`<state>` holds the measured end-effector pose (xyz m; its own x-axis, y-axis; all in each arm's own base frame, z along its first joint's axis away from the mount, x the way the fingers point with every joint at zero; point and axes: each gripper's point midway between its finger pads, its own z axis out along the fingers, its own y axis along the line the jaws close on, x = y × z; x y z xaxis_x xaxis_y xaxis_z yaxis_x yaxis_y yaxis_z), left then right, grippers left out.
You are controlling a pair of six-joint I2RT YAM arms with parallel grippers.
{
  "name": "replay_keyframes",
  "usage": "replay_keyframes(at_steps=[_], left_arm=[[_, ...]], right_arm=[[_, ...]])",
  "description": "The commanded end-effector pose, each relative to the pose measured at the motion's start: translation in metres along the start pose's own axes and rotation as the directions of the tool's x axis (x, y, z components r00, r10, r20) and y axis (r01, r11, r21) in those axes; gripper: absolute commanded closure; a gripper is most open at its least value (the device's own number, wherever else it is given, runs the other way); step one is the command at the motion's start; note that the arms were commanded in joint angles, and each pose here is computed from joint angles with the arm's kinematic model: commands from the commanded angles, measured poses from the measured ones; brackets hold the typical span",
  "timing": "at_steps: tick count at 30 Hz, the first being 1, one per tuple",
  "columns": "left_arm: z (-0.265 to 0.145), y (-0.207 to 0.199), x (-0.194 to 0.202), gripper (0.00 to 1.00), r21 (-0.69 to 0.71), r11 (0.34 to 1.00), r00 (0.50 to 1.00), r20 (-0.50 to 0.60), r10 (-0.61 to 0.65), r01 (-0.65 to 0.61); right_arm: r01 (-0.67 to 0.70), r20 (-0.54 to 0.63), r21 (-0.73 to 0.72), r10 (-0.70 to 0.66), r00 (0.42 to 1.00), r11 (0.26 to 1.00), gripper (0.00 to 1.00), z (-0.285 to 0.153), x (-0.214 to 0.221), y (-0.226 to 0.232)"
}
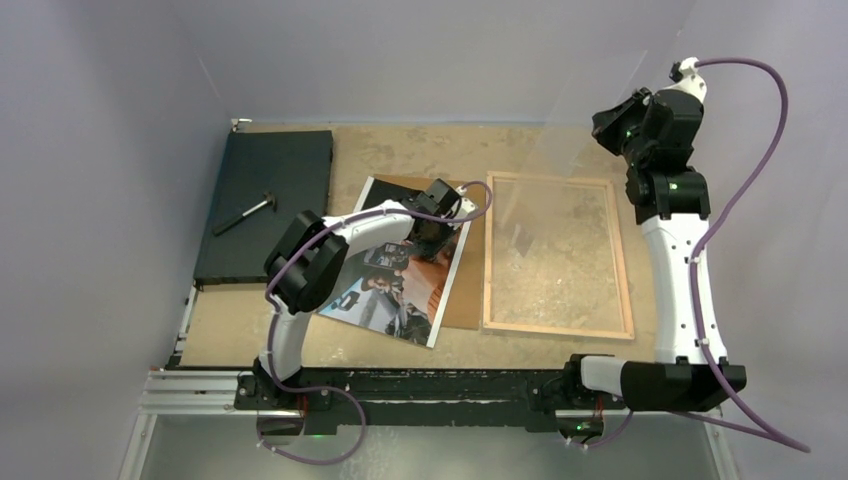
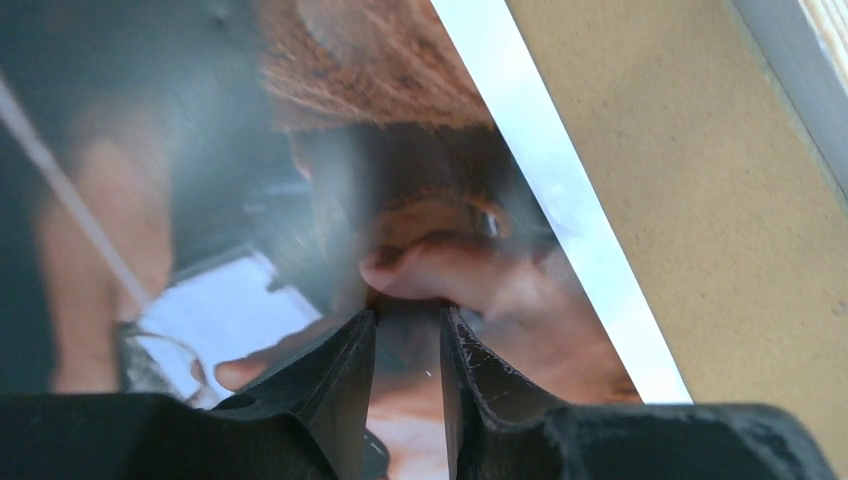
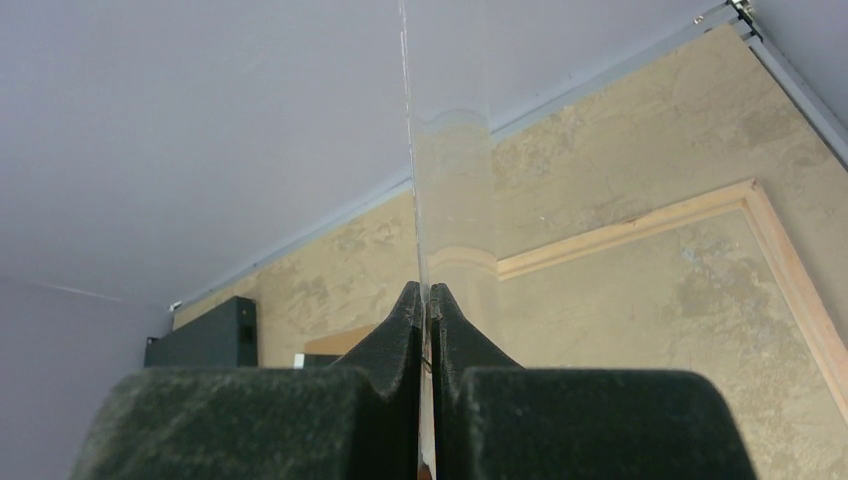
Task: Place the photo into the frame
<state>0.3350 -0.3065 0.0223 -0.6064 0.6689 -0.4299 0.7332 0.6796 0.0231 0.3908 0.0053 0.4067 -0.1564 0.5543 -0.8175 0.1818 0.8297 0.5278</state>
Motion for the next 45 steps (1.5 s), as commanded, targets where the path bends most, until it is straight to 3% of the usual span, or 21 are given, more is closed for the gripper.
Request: replay_keyframes(at_steps=[1, 6, 12, 17, 21, 25, 32, 40, 45], left_arm=[[0.022, 0.035, 0.012, 0.73, -0.198, 0.98, 0.999, -0.035, 0.028, -0.035], [0.023, 0.074, 0.033, 0.75, -0.33, 0.941, 0.995, -0.092, 0.043, -0.071], [0.015, 0.103, 0.034, 0.76, -0.366, 0.93, 0.996, -0.092, -0.004, -0.03], [-0.025, 0.051, -0.029, 0.68, -0.177, 0.983, 0.998, 0.058, -0.035, 0.045], [-0.042, -0.02, -0.054, 0.58, -0.057, 0.996, 0.989, 0.13, 0.072, -0.066], [-0.027, -0.064, -0.036, 0.53, -0.061, 0.971, 0.965, 0.109, 0.238, -0.232], [-0.004, -0.089, -0.023, 0.53, -0.092, 0.936, 0.934, 0.09, 0.347, -0.339], [0.005, -0.111, -0.037, 0.52, -0.03, 0.936, 0.921, 0.172, 0.35, -0.35], [0.022, -0.119, -0.039, 0.52, 0.003, 0.944, 0.931, 0.163, 0.326, -0.331]], right_arm=[[-0.003, 0.058, -0.031, 0.004, 0.998, 1.0, 1.0, -0.016, -0.012, 0.006], [-0.033, 0.015, -0.087, 0.034, 0.999, 0.996, 1.0, -0.015, 0.001, 0.013], [-0.022, 0.003, -0.077, 0.022, 1.0, 0.997, 1.0, -0.013, 0.005, 0.009], [0.015, 0.062, -0.006, -0.015, 0.998, 1.0, 1.0, -0.022, -0.011, -0.001], [0.017, 0.07, 0.014, -0.018, 0.997, 1.0, 1.0, -0.024, -0.014, -0.004], [0.011, 0.054, 0.025, -0.012, 0.998, 1.0, 1.0, -0.023, -0.007, -0.008], [0.003, 0.069, 0.028, -0.005, 0.998, 1.0, 1.0, -0.026, -0.01, -0.009], [0.023, 0.088, 0.125, -0.034, 0.995, 0.992, 1.0, -0.027, -0.013, -0.035], [0.029, 0.135, 0.219, -0.06, 0.989, 0.975, 1.0, -0.029, -0.021, -0.057]])
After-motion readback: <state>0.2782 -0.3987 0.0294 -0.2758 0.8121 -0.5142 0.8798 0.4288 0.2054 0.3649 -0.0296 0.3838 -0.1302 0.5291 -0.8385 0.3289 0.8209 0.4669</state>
